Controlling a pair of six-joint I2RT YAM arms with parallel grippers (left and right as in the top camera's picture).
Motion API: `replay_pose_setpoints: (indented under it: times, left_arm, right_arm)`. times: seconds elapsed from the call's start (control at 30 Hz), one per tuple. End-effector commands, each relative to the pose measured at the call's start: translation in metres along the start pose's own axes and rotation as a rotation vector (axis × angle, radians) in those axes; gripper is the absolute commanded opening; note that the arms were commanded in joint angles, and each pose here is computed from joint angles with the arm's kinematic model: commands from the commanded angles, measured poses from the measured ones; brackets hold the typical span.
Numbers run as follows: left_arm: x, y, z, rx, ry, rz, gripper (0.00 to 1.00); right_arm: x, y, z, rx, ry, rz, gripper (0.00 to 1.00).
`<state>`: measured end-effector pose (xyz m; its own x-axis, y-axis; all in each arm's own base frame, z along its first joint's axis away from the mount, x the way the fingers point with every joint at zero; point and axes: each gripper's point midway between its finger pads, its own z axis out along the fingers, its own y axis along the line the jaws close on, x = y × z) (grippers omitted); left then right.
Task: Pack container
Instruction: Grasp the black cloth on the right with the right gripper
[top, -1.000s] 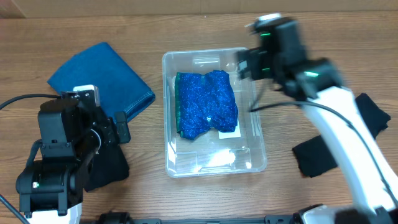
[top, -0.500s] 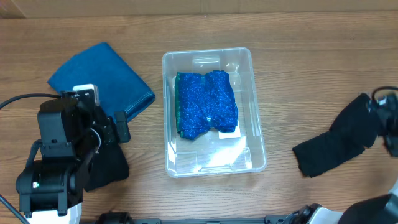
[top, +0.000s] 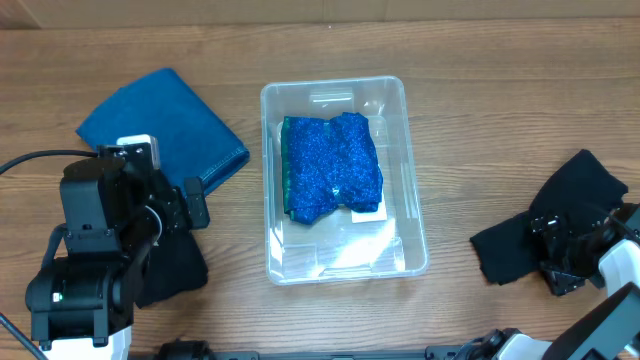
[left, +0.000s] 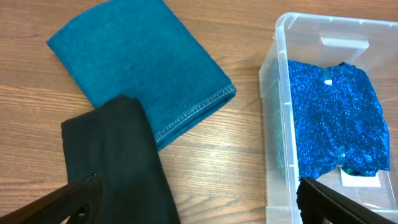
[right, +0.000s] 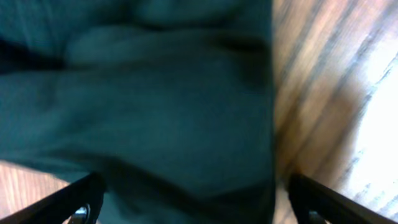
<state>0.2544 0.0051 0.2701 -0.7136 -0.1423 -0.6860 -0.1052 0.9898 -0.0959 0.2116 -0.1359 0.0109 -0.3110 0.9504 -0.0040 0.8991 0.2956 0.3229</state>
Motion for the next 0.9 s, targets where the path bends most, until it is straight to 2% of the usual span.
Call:
replay_pose_setpoints:
  times: [0.0,0.1,0.17,0.27,0.3,0.43,0.5,0.73,0.87]
  left_arm:
    - [-0.007,-0.001,-0.005,0.001,-0.024,0.023,1.0]
    - [-0.007,-0.001,-0.003,0.001,-0.017,0.022,1.0]
    - [-0.007,0.0,-0.002,0.0,-0.012,0.022,1.0]
    - [-0.007,0.0,-0.001,0.0,-0.01,0.022,1.0]
    - [-0.007,0.0,-0.001,0.0,-0.01,0.022,1.0]
    - [-0.006,0.0,-0.001,0.0,-0.006,0.022,1.0]
    - [-0.006,0.0,-0.001,0.0,-0.007,0.022,1.0]
    - [-0.006,0.0,-0.001,0.0,-0.007,0.022,1.0]
    - [-0.006,0.0,-0.001,0.0,-0.007,0.022,1.0]
  right_arm:
    - [0.014,-0.002,0.019,-0.069,0.011,-0.019,1.0]
    - [0.027,0.001,0.028,-0.135,0.033,-0.03,0.98]
    - [0.031,-0.002,0.03,-0.132,0.046,-0.027,0.84]
    - [0.035,-0.004,0.03,-0.126,0.058,-0.022,0.7]
    - [0.036,-0.004,0.03,-0.124,0.063,-0.02,0.57]
    - [0.039,0.002,0.029,-0.159,0.082,-0.021,0.29]
    - [0.042,0.01,0.027,-0.209,0.1,-0.051,0.04]
    - [0.045,0.07,-0.007,-0.453,0.115,-0.261,0.04]
    - [0.055,0.138,-0.067,-0.575,0.063,-0.562,0.04]
